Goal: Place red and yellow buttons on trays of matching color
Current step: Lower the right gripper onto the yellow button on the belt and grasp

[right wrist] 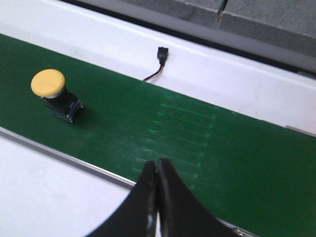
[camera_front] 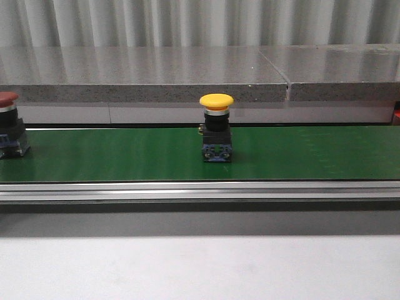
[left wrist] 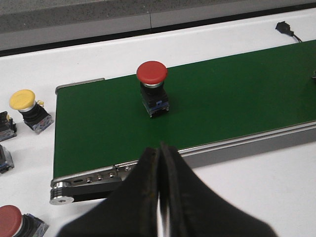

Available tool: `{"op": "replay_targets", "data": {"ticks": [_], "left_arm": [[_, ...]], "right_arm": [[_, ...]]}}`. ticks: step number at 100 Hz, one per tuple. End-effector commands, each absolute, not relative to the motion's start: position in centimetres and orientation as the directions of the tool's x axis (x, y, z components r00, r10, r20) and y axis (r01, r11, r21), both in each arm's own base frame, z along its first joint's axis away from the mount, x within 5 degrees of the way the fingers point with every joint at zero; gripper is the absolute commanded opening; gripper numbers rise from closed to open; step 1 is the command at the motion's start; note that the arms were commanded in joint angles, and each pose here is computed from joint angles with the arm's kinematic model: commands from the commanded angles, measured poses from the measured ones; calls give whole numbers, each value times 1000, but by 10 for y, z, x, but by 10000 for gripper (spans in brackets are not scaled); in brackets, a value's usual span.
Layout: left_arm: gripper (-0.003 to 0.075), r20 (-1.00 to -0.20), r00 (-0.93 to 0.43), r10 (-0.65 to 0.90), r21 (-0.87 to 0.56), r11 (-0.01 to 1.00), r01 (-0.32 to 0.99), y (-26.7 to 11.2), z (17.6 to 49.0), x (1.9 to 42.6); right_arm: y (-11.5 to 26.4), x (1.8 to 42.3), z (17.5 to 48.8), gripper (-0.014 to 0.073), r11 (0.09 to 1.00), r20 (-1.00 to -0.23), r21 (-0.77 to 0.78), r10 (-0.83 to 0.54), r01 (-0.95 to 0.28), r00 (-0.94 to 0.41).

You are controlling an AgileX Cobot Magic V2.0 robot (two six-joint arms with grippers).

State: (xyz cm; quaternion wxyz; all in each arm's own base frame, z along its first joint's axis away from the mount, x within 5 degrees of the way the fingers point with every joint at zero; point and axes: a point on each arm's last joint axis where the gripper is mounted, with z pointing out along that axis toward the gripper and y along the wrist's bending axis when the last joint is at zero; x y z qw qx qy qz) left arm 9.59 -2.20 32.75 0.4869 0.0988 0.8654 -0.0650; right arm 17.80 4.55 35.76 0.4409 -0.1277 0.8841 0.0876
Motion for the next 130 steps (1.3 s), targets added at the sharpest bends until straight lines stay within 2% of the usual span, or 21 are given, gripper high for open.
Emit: {"op": "replay_targets", "data": {"ticks": [1,10,27,32,36,75,89,103,119,130], "left_arm": [[-20,-901,-424,89,-15,972,235,-23,341,99],[-20,-901,-424,89,-15,972,235,-23,341,99],[-20,-901,-424,89,-15,972,235,-23,341,99],[-20,-901,-424,89,-15,972,235,-23,341,99],[-20,-901,-424,89,-15,972,235,-23,341,99],[-20,-901,-424,89,-15,972,235,-23,341,99],[-20,-901,-424,89,-15,972,235,-23,341,99],[-20,-901,-424,89,-15,972,235,-23,341,99],[-20,-901,-424,89,-15,972,235,-23,341,99],[-20,-901,-424,89,-15,972,235,-23,341,99]], "right_arm": [[54,201,374,-15,945,-798,41,-165,-326,-579],[64,221,372,107,934,-752,46,-202,-355,-628],[87,255,363,510,912,-665,62,-265,-405,-698],[94,263,359,586,903,-631,68,-290,-423,-720],[99,268,357,601,898,-611,72,-305,-434,-731],[145,306,332,600,837,-380,108,-464,-537,-800],[152,321,319,596,835,-365,107,-472,-539,-803],[155,333,303,545,840,-353,91,-476,-536,-806],[157,340,299,453,839,-387,75,-473,-539,-791],[157,342,299,349,841,-405,69,-468,-536,-786]]}}
